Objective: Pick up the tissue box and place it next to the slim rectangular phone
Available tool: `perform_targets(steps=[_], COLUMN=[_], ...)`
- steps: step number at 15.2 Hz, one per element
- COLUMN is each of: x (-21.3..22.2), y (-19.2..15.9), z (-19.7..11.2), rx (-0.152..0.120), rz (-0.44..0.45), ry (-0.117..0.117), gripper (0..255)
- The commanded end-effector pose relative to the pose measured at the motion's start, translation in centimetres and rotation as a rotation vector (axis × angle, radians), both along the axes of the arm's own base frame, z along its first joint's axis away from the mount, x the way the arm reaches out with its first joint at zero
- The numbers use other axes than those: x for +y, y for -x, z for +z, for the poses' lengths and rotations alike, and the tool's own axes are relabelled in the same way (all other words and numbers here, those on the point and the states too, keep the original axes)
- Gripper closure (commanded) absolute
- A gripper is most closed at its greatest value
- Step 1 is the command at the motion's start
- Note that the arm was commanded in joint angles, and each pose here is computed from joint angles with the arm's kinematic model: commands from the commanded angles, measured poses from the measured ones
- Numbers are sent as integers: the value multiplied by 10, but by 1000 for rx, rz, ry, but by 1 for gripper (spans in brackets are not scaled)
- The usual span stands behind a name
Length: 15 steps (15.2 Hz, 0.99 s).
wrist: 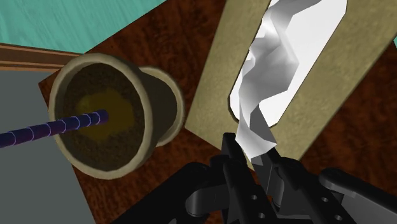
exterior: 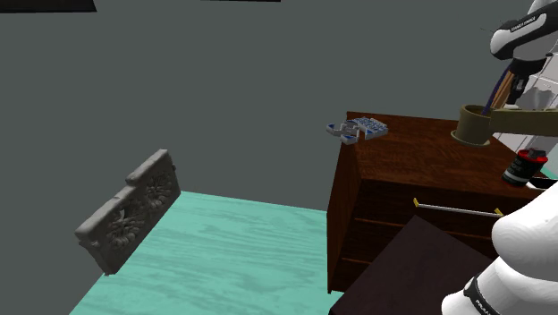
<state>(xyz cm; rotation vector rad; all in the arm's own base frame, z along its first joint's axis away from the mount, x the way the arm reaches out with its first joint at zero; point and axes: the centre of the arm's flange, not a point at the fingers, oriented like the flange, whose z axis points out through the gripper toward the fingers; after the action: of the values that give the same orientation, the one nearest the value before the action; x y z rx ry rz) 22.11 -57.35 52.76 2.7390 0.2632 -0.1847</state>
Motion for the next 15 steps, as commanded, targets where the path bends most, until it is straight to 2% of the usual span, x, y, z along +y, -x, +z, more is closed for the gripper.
perform_targets(steps=[1,15], x=[0,0], y=[0,0], z=[-11,-85], rx=[0,0], rz=[0,0], ry=[1,1], gripper=[255,255])
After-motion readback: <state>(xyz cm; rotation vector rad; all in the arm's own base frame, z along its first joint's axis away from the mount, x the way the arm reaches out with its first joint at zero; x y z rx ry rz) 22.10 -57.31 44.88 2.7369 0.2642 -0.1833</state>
